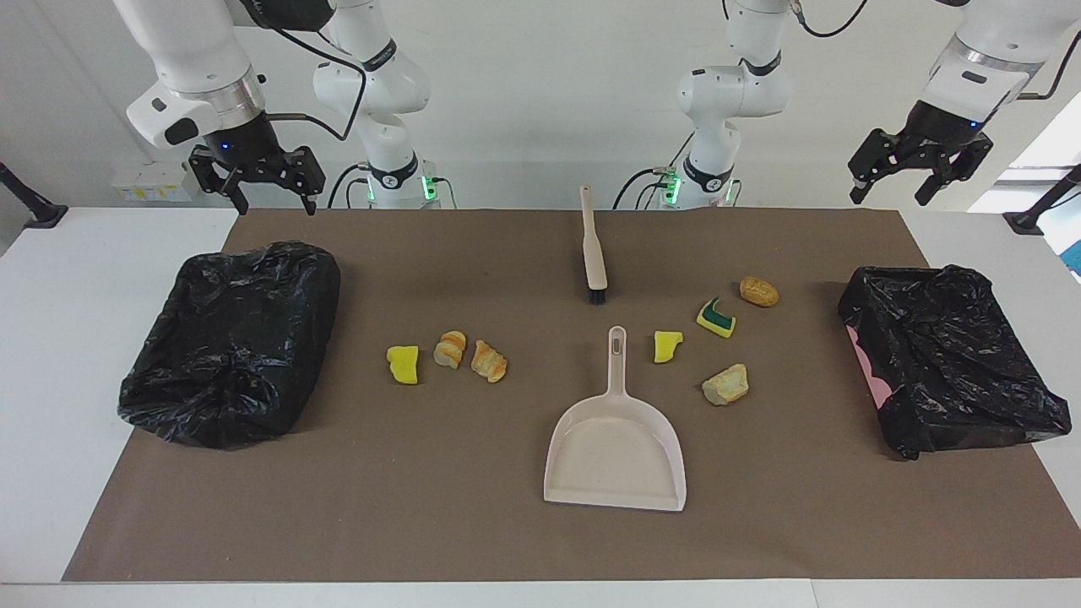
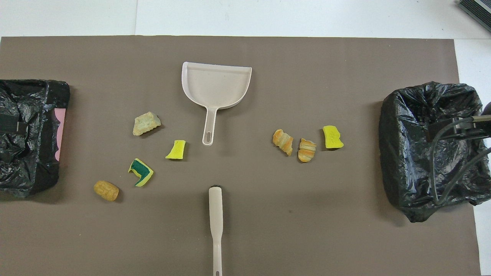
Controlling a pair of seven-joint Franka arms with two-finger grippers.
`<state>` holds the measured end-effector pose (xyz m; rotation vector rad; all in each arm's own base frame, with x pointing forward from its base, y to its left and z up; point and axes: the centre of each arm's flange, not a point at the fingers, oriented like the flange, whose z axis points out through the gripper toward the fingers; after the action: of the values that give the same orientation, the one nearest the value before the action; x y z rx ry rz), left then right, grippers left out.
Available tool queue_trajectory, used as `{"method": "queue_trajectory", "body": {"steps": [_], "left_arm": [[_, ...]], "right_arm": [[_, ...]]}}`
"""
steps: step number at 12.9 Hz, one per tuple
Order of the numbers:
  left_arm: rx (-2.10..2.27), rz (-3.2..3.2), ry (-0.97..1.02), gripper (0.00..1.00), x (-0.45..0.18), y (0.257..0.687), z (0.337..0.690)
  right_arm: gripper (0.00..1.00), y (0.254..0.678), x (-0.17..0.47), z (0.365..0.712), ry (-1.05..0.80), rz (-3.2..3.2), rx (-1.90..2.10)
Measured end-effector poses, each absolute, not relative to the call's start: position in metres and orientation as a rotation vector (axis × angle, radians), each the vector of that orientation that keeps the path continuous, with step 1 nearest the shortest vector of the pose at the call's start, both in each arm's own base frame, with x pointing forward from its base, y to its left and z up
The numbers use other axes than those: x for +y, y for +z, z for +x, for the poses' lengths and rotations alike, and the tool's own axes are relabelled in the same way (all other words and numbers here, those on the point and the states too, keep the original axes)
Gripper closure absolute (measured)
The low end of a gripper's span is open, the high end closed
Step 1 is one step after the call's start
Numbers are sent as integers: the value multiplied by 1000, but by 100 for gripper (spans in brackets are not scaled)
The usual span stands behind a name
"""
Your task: Sweep and dump trash in bin
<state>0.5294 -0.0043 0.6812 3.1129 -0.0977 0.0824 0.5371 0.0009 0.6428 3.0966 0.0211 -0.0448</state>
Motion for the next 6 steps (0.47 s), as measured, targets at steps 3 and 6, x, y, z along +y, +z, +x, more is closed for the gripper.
{"method": "queue_trajectory", "body": {"steps": [3,6], "left_arm": [[-98,3113,82,0,-4,681,529],[-98,3113,82,0,-4,681,529]], "right_arm": [[0,643,1,537,-45,3097,21],[0,643,3,537,-45,3096,26]]}}
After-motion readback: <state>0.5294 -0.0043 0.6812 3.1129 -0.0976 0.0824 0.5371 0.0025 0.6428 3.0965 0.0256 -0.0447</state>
